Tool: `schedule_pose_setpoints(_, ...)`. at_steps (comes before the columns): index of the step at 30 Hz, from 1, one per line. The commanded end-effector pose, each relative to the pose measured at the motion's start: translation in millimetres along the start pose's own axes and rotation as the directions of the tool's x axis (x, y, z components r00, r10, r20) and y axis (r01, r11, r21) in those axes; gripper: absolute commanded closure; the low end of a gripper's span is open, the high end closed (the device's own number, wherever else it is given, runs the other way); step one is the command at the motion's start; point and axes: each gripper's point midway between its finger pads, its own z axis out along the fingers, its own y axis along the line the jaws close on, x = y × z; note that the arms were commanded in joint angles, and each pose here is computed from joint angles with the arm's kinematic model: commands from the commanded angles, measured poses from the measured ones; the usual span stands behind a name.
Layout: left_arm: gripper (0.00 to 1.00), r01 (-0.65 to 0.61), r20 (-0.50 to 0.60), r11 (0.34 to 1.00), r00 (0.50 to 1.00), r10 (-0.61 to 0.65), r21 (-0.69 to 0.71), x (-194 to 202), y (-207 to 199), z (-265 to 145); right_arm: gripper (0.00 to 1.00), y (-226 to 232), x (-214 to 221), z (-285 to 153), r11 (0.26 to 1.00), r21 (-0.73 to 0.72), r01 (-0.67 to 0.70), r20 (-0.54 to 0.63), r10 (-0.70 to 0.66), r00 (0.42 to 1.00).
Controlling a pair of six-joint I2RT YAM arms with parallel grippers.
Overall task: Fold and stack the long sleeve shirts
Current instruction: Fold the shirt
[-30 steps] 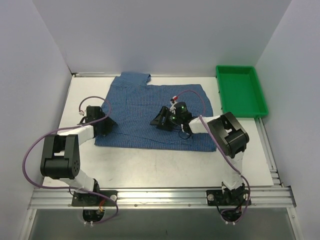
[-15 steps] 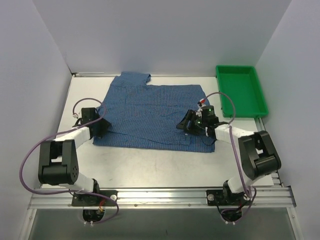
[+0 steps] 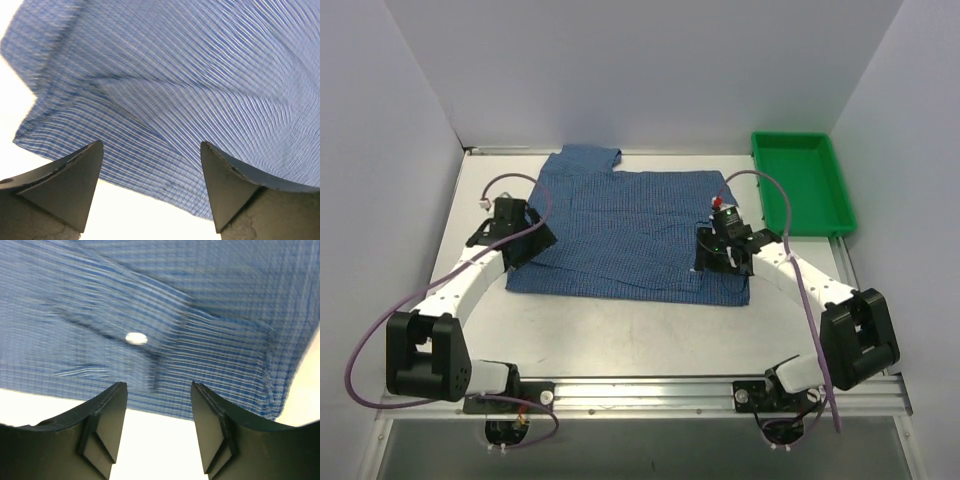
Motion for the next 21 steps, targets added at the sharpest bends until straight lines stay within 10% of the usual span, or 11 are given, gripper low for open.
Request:
schedule_pose_setpoints(1, 0.11, -0.219, 0.004, 0.975, 0.976, 0.219, -0.026, 9, -26, -15, 0.48, 9, -17, -19, 0.986, 0.095, 0.138, 0.021, -0.141, 0.990)
schedule_pose_setpoints(10, 0.11, -0.409, -0.157, 0.908, 0.906, 0.392, -0.092, 44, -48, 31, 0.57, 54, -6, 22, 0.972, 0.078, 0.223, -0.105, -0.215, 0.971)
schedule_pose_setpoints(21, 0.12, -0.433, -0.446, 0.891, 0.829, 0.337, -0.132, 127, 28, 34, 0.57, 31, 90, 33, 0.966, 0.054, 0.254, -0.354, -0.220, 0.909)
